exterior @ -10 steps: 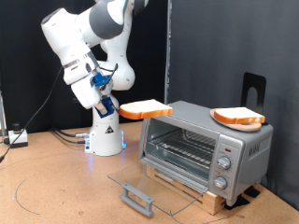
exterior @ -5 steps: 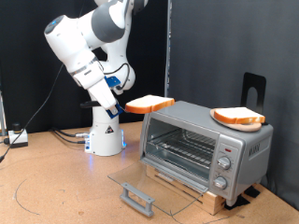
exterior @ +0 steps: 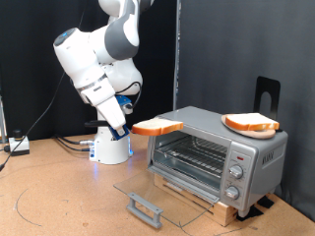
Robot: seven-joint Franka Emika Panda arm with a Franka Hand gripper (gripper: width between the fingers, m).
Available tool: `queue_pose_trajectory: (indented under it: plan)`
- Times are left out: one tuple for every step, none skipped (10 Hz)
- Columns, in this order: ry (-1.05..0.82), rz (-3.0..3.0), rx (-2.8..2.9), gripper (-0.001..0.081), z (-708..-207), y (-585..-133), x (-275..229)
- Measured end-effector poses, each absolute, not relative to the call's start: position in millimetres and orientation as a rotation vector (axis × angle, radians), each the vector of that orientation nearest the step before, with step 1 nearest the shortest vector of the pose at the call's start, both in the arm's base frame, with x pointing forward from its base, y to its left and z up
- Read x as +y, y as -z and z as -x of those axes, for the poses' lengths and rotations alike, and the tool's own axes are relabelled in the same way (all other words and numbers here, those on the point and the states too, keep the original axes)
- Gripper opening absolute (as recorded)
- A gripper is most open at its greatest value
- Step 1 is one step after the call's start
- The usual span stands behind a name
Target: Make a piece of toast with the oven
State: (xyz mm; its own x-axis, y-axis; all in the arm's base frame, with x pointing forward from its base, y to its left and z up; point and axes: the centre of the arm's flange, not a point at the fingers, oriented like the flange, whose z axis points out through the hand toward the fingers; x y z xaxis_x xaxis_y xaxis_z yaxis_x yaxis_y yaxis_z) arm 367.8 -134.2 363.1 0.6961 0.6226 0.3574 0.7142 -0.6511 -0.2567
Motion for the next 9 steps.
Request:
queue_pose_trajectory:
  plan:
    - [0.319,2.55,-1.073,0.0396,-370,-361,-133]
    - [0.305,2.573,-1.088,0.0396,-375,-359,-129]
    - [0.296,2.588,-1.1,0.0396,-380,-356,-123]
    - [0.288,2.589,-1.13,0.0396,-384,-354,-115]
    - [0.274,2.582,-1.164,0.0396,-389,-352,-104]
    - [0.256,2.575,-1.191,0.0396,-392,-349,-92]
    - [0.237,2.574,-1.214,0.0396,-396,-347,-78]
    - [0.221,2.585,-1.229,0.0396,-399,-344,-65]
    - [0.203,2.6,-1.237,0.0396,-401,-339,-51]
